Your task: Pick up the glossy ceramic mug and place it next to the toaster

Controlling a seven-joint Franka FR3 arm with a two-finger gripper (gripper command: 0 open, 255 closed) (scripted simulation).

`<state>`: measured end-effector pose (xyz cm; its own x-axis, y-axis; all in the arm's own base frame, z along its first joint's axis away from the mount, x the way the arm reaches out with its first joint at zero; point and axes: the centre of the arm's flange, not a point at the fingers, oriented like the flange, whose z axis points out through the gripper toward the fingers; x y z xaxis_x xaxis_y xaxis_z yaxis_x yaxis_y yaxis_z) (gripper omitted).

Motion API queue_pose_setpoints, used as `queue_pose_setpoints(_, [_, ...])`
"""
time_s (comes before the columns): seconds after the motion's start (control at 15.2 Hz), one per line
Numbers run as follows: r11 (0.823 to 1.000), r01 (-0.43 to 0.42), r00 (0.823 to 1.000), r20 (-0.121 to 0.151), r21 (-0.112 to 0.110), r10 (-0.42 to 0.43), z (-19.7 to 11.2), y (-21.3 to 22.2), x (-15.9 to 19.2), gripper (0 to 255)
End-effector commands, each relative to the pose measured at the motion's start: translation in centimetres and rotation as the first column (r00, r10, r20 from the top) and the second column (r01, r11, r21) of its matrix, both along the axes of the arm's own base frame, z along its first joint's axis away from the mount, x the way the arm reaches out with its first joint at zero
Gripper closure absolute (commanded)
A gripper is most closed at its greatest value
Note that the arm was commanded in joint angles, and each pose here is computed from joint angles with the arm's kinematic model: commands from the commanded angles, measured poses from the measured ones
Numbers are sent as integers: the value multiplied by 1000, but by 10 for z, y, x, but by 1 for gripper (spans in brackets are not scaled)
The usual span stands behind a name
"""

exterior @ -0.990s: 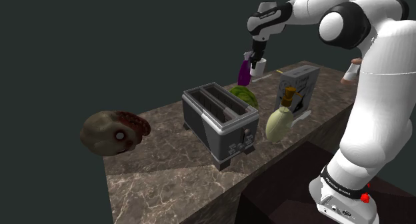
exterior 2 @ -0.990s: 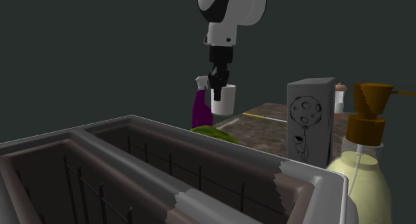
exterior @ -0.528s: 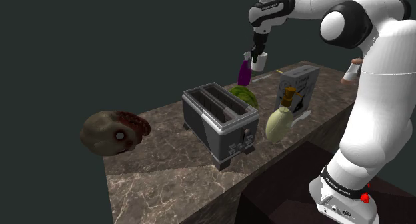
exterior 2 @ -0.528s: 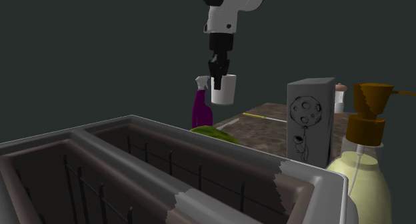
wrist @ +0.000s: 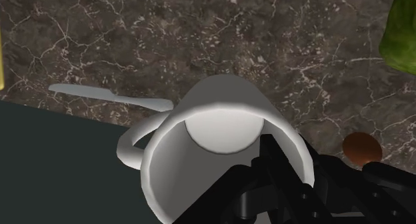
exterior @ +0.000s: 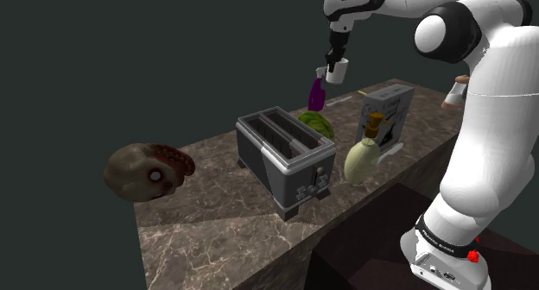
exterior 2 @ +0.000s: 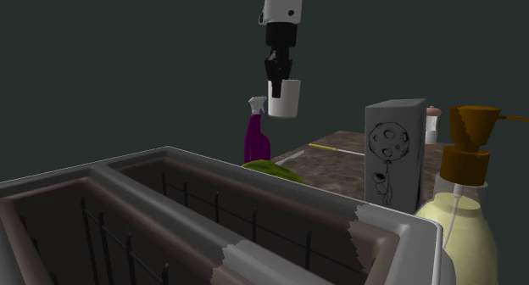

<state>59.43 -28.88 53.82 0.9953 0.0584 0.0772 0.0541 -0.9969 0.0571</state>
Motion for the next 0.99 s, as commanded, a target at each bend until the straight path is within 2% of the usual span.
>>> queue_pose_setpoints(0.0, [1000,0,1000,0,0,0,10,0,-1,255])
queue_pose_setpoints(0.92, [1000,0,1000,0,0,0,84,0,-1,255])
